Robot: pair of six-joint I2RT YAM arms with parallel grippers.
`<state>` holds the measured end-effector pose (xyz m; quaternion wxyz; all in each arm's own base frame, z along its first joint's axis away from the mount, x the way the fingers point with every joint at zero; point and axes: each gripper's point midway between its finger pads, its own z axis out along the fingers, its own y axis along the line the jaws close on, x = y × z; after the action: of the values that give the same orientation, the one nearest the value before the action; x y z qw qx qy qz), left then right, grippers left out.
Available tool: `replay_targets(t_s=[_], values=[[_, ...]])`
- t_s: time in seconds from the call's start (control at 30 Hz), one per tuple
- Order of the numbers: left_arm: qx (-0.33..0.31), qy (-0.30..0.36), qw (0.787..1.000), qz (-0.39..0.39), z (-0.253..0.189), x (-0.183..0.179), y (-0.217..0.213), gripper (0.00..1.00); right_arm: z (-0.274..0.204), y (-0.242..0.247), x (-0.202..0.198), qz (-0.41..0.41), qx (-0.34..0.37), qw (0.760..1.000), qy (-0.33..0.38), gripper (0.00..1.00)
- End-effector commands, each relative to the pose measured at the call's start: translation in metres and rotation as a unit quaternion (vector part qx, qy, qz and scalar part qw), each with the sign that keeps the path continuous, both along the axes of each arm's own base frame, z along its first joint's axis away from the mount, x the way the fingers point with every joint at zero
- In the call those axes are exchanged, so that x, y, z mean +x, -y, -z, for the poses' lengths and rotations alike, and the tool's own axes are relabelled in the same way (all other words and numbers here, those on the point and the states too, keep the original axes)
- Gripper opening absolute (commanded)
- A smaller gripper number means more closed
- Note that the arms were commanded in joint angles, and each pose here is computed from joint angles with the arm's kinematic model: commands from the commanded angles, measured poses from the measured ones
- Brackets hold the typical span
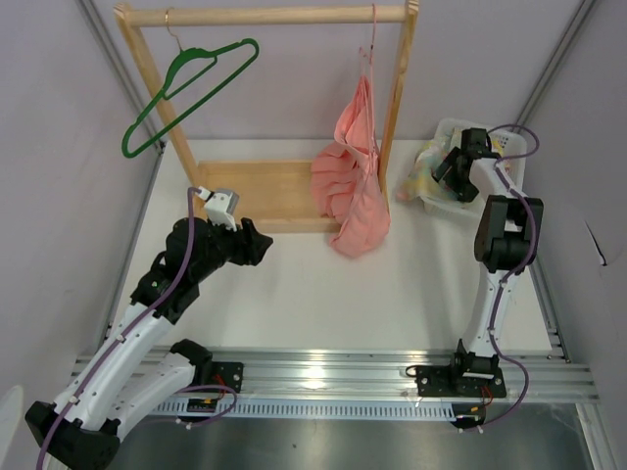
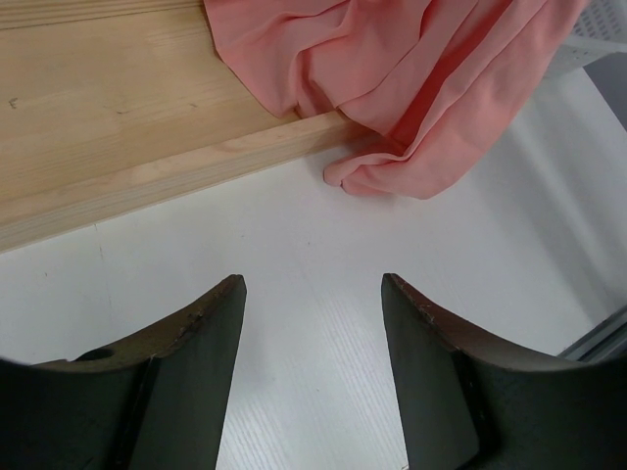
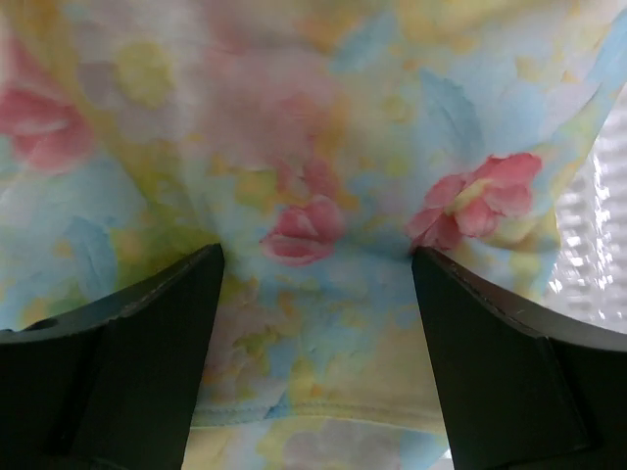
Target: Place the skirt on the hanger
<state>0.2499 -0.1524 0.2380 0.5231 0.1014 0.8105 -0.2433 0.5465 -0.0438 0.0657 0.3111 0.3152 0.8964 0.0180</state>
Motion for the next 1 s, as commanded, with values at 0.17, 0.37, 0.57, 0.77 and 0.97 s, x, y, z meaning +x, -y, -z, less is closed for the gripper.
replay_targets(t_s=[0.17,0.37,0.57,0.77,0.97], values=[[-0.015,0.006,1.000,0.002,-0.005,0.002,0.003,0.64,-0.017,0.030,-0.010,0.060,0.006,0.998,0.026,0.88],[-0.013,0.003,1.000,0.002,-0.003,0.003,0.003,0.64,-0.012,0.032,0.002,0.062,0.020,0.997,0.037,0.79],[-0.012,0.003,1.000,-0.003,-0.003,0.004,0.002,0.63,-0.026,0.026,0.008,0.048,0.034,0.997,0.056,0.05],[-0.010,0.006,1.000,-0.004,-0.004,0.004,0.001,0.63,-0.097,0.016,0.017,0.021,0.047,0.990,0.135,0.00],[-0.009,0.009,1.000,-0.007,-0.006,0.005,-0.001,0.63,-0.180,0.007,0.004,0.009,0.021,0.979,0.202,0.00]])
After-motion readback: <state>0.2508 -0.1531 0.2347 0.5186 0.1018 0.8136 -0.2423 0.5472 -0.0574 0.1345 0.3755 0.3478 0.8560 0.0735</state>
